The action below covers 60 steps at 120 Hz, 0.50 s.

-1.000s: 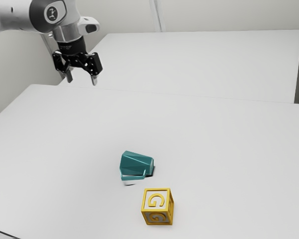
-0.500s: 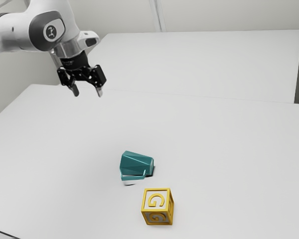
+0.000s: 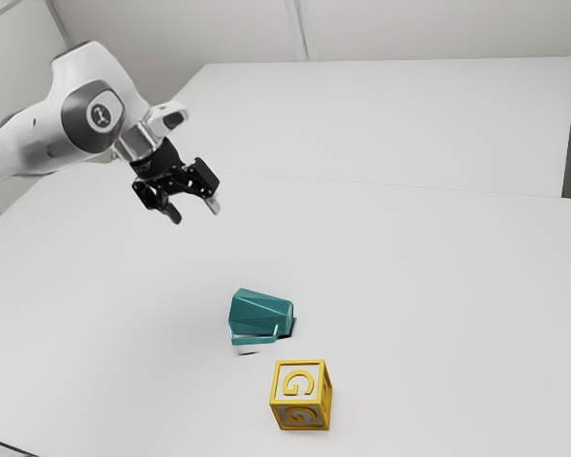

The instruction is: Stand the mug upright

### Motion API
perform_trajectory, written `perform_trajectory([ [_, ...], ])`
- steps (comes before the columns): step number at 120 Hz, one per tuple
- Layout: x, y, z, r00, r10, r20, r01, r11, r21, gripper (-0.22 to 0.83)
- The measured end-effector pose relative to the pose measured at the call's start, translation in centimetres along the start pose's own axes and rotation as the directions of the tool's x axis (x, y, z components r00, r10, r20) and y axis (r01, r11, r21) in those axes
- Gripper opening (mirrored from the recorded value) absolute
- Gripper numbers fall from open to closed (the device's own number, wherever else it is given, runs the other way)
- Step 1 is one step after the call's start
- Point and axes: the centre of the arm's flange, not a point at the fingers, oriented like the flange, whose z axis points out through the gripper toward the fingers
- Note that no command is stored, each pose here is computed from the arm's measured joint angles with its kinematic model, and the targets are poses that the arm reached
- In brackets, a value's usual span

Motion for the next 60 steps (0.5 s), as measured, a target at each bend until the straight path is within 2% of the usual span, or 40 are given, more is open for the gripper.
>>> perform_trajectory([
  [29, -1.5, -2.6, 4.4, 0.999, -0.041, -0.02, 0.038, 0.99, -0.139, 0.6],
  [60, -3.1, -5.9, 8.9, 0.991, -0.113, -0.072, 0.087, 0.952, -0.294, 0.6],
])
